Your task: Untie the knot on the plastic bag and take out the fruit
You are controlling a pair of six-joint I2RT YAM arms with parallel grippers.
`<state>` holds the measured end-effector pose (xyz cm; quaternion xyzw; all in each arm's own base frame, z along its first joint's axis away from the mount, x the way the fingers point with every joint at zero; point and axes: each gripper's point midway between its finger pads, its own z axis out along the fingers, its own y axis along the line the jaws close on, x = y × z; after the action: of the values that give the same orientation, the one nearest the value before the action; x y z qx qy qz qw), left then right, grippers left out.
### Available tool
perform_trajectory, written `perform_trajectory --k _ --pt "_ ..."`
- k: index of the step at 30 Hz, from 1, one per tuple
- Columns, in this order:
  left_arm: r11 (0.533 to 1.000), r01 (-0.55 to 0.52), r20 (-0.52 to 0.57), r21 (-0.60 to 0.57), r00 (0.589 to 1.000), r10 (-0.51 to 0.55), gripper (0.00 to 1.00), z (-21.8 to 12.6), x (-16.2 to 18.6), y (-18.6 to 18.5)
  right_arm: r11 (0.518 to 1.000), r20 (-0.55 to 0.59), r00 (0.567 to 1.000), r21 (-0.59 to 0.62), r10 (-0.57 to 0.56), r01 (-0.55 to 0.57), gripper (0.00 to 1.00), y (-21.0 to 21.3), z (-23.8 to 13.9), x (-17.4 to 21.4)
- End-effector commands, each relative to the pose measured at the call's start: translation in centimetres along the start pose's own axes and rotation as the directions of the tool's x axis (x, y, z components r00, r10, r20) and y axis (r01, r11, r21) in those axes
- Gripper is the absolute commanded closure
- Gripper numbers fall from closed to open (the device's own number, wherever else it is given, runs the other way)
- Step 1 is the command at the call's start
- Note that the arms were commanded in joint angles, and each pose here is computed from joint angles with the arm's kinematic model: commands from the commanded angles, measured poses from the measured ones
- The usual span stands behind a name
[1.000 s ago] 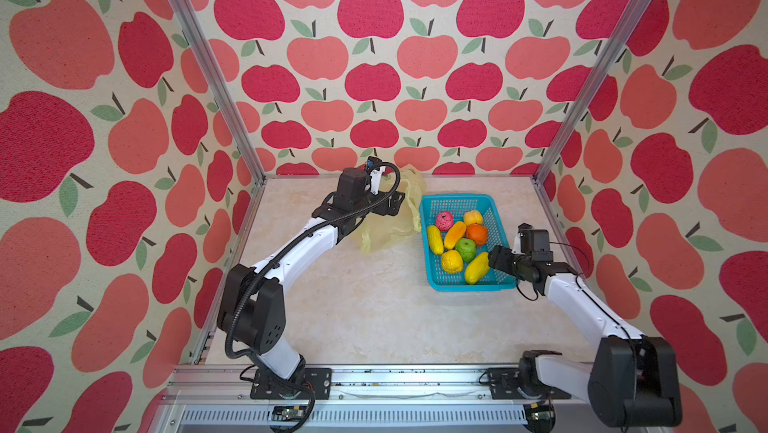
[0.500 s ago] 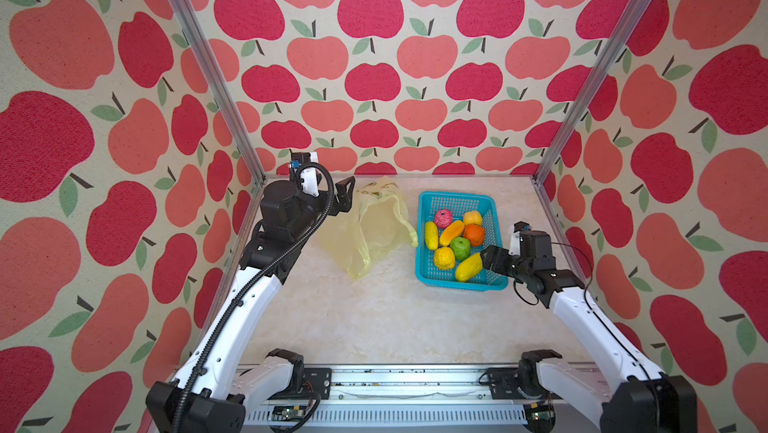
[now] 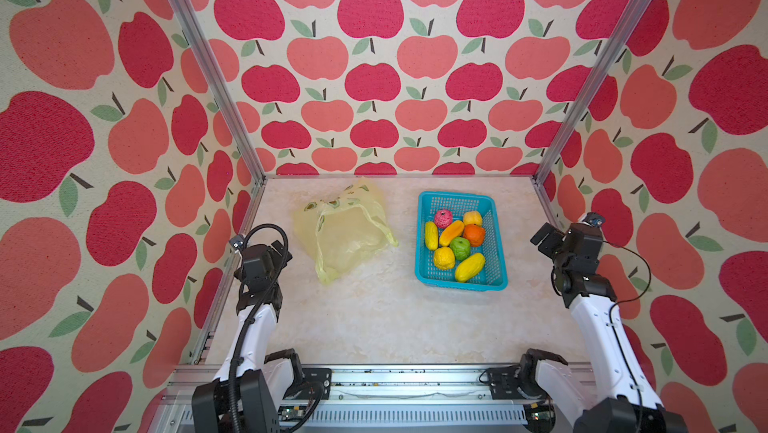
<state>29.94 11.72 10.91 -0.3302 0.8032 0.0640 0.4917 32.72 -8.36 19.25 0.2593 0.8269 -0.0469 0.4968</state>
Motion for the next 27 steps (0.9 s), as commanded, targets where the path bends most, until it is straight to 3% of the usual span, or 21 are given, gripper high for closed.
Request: perform_trajectory --k 1,4,7,9,12,15,17,23,27 --pt "0.999 0.046 0.212 -0.001 0.976 -0.044 0.01 0.3 -3.0 0.3 0.995 -0.022 0.996 0.047 -0.092 0.093 0.01 -1.6 4.0 4.1" --pt "0.999 -0.014 0.162 0.031 0.987 0.008 0.01 2.2 -1.1 -0.5 0.994 -0.020 0.993 -0.013 -0.113 0.113 0.01 -1.2 6.1 7.1" --pt "0.984 -0.084 0.098 0.156 0.993 0.069 0.01 4.3 -0.7 -3.6 0.986 0.037 0.992 -0.117 -0.116 0.120 0.01 0.4 6.8 7.5" --pt "0.975 -0.144 0.067 0.172 0.989 0.134 0.01 5.1 -0.5 -4.9 0.953 0.065 0.991 -0.272 -0.119 0.132 0.01 3.0 6.8 7.5" --pt "0.963 -0.188 0.050 0.192 0.982 0.181 0.01 5.8 -0.4 -5.9 0.897 0.126 0.982 -0.404 -0.137 0.177 0.01 5.5 6.8 7.2" --pt "0.936 -0.284 0.110 0.207 0.958 0.266 0.01 5.2 0.0 -7.4 0.906 0.167 0.973 -0.367 -0.158 0.210 0.01 5.0 7.0 6.7" --pt "0.912 -0.334 0.228 0.238 0.932 0.282 0.01 4.8 0.2 -8.4 0.903 0.219 0.967 -0.376 -0.132 0.208 0.01 4.9 6.8 6.6" --pt "0.873 -0.388 0.190 0.297 0.920 0.344 0.01 5.8 2.2 -9.8 0.932 0.188 0.976 -0.323 -0.106 0.163 0.01 3.6 7.2 6.5" --pt "0.871 -0.389 0.185 0.299 0.920 0.347 0.01 5.8 2.3 -9.9 0.890 0.189 0.969 -0.396 -0.161 0.226 0.01 5.6 7.1 6.8"
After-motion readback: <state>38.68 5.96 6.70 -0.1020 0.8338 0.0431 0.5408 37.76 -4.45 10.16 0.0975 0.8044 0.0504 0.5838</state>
